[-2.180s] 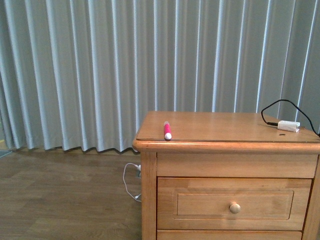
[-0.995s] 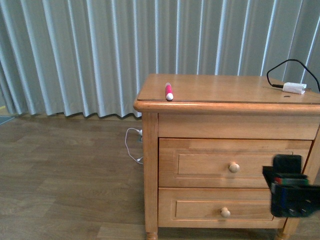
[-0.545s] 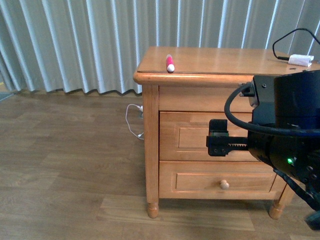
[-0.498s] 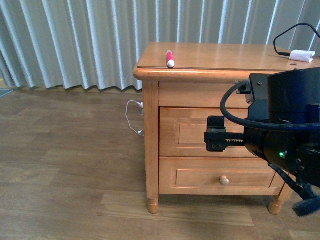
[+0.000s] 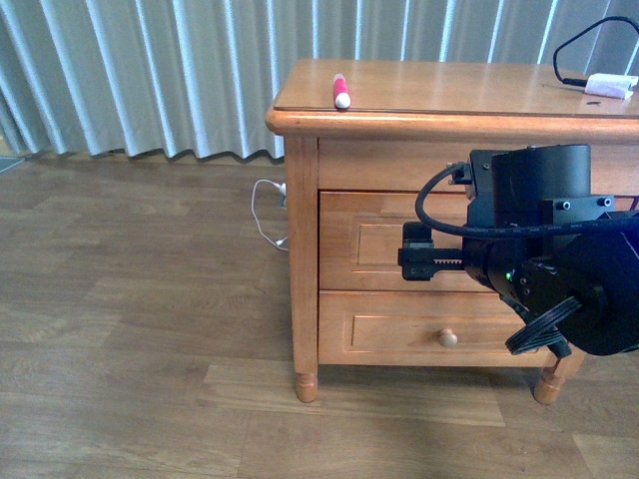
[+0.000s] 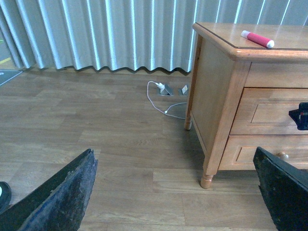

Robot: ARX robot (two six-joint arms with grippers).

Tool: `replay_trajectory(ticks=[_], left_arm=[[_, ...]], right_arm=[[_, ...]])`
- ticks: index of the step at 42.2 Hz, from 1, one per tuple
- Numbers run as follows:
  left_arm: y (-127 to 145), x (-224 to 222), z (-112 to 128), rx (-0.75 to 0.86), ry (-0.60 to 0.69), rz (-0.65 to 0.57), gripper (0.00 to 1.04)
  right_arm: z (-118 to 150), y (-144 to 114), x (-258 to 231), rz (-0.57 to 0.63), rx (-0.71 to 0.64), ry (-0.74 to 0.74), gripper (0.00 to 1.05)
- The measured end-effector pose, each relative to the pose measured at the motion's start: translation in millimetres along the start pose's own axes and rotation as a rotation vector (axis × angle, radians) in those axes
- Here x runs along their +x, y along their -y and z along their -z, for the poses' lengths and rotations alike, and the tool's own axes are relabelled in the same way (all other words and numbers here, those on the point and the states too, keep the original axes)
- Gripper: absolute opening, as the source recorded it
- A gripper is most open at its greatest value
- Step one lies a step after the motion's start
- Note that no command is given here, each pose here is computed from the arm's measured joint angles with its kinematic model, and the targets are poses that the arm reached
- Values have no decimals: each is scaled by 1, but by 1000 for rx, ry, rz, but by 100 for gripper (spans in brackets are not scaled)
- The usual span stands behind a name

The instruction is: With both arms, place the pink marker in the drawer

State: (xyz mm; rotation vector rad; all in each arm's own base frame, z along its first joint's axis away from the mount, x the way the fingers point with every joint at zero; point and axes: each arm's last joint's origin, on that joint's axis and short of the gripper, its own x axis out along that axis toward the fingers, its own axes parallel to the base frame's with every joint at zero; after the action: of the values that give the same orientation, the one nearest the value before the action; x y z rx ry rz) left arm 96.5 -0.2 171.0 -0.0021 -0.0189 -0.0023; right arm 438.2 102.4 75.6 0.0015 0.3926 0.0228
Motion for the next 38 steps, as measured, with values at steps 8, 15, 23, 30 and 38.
replay_trajectory(ticks=[8,15,23,30,38], left_arm=[[0,0,0,0,0,0,99],[0,0,0,0,0,0,99],[0,0,0,0,0,0,99],[0,0,0,0,0,0,99],[0,0,0,0,0,0,99]], right_arm=[[1,5,16,16,-15,-1,96],[4,9,21,25,-23,-7,96],[4,13,27,36,-27,-9,96],[3,16,30,35,-34,-16,96],[5,17,33,37,-45,-27,96]])
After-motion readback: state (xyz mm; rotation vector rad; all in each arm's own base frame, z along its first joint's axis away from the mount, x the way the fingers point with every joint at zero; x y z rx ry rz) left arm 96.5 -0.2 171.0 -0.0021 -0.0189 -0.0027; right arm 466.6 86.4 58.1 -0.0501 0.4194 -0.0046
